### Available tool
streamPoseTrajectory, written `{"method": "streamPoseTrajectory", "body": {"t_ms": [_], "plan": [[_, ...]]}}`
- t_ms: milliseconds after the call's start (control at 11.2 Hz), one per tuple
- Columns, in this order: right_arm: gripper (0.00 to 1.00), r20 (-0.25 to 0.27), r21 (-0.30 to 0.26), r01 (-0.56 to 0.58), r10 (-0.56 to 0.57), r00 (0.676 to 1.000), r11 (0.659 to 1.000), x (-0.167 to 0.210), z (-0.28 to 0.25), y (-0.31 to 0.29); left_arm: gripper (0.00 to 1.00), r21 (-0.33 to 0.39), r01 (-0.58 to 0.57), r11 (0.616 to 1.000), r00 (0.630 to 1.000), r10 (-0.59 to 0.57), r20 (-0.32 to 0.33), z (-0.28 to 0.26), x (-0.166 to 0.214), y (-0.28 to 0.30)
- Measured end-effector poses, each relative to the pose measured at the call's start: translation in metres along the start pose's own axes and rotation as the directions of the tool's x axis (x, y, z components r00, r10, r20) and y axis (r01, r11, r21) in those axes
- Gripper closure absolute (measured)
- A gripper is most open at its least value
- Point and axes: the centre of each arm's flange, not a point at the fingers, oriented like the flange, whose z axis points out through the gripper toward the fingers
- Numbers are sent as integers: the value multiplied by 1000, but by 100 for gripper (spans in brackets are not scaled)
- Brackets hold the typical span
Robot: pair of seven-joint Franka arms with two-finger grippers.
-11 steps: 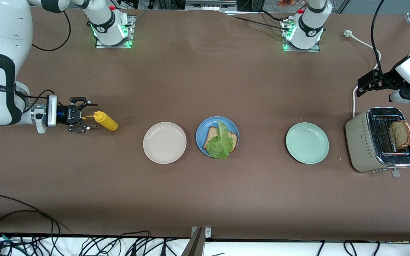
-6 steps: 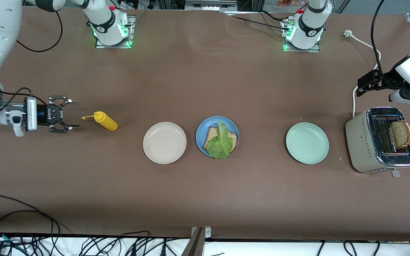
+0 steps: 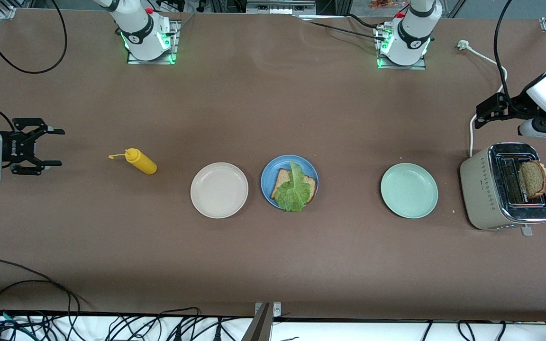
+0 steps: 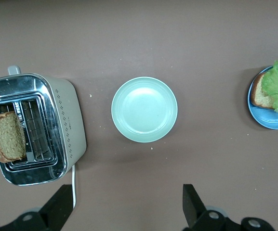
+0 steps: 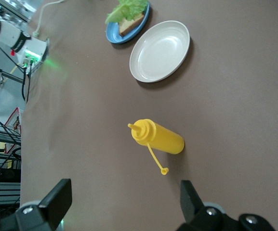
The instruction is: Make sandwich in blue plate with both arms
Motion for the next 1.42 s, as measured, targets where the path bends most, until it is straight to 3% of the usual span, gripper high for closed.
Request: {"method": "streamPoseTrajectory", "body": {"t_ms": [178, 356, 711, 1067, 1422], "plan": [[0, 109, -79, -108, 116, 987, 991, 44, -18, -22, 0, 0, 0, 1000, 1000, 0, 0, 0, 0, 0], [0, 194, -200, -183, 222, 956, 963, 83, -24, -42, 0, 0, 0, 1000, 1000, 0, 0, 0, 0, 0], [0, 272, -440, -259, 403, 874, 860, 136, -25, -85, 0, 0, 1, 1000, 1000, -1, 0, 0, 0, 0], [0, 251, -636, -290, 547, 799, 715, 184, -7, -118, 0, 0, 1, 1000, 1000, -1, 0, 0, 0, -1], [0, 148, -716, -354, 626, 766, 602, 200, 3, -118, 0, 0, 1, 1000, 1000, -1, 0, 0, 0, -1]]}}
